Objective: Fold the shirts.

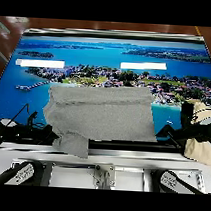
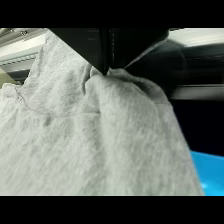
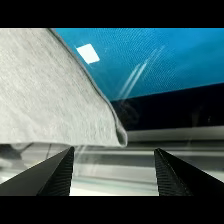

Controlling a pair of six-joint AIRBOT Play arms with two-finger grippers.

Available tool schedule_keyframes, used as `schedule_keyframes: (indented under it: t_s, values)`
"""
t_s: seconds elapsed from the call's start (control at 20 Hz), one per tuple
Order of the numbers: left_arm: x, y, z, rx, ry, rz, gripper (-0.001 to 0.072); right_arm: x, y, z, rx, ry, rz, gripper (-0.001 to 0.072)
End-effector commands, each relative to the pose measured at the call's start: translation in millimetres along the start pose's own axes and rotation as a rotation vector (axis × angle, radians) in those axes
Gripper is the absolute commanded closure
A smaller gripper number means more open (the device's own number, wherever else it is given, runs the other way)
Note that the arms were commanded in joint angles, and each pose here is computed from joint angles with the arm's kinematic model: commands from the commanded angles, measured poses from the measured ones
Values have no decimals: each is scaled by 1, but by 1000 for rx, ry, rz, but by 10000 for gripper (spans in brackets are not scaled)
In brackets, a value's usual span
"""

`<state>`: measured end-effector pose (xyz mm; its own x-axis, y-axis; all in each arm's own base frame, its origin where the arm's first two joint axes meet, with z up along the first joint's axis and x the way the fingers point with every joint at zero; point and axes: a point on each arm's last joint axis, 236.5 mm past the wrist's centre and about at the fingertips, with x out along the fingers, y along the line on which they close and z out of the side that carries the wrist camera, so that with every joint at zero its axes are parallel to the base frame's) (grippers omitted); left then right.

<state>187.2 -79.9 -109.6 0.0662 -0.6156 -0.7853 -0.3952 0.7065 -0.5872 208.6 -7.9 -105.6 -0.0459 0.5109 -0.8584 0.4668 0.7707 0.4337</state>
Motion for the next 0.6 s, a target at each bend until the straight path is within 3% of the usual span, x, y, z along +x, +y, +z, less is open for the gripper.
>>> schedule_keyframes:
  t_s: [0.0,0.2,0.3,0.35,0.4,0.55]
  values:
    - [0,-2,0,20,1,-8,664,12,10,9,47,-59,65,85]
    - [0,-2,1,20,-5,-7,664,36,17,3,-2,-13,33,133]
    - [-1,-2,2,26,-5,-7,664,45,23,5,-32,-13,6,356]
    - [-3,-4,5,60,-14,-6,664,46,26,7,-51,-20,-1,584]
    - [-7,-7,10,88,-35,-4,665,43,30,10,-63,-26,3,648]
    - [-42,-29,48,204,-191,15,665,15,58,27,-198,-105,54,648]
